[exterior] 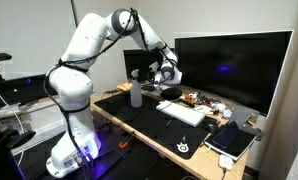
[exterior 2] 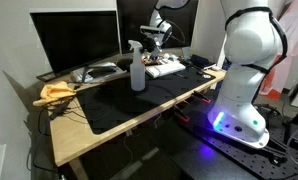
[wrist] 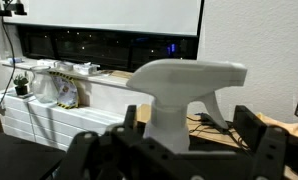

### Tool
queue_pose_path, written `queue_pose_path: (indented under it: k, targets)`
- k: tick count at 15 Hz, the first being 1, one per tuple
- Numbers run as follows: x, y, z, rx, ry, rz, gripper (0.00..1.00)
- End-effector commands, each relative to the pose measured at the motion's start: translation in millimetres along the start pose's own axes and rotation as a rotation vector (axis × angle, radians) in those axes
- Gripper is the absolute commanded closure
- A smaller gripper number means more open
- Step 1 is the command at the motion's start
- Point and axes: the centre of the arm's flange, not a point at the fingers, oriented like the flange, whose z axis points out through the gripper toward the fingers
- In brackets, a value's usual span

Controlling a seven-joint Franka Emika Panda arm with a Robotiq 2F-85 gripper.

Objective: Pick up the white spray bottle then set it back down again

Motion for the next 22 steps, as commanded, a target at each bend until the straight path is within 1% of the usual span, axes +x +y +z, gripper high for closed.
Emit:
queue_pose_path:
  k: [1, 3, 5, 6, 7, 13, 22]
  targets:
    - [-11, 6, 8, 0.024, 0.017, -0.020, 0.34]
    - [-11, 6, 8, 0.026, 0.017, -0.020, 0.51]
    - [-11, 6, 7, 0.028, 0.018, -0.020, 0.62]
    - [-11, 6, 7, 0.029, 0.018, -0.020, 0.69]
    - [-11, 6, 6, 0.029, 0.018, -0.020, 0.72]
    - [-11, 5, 5, 0.030, 0.017, -0.017, 0.72]
    - [-19, 4, -4, 0.050, -0.018, 0.031, 0.72]
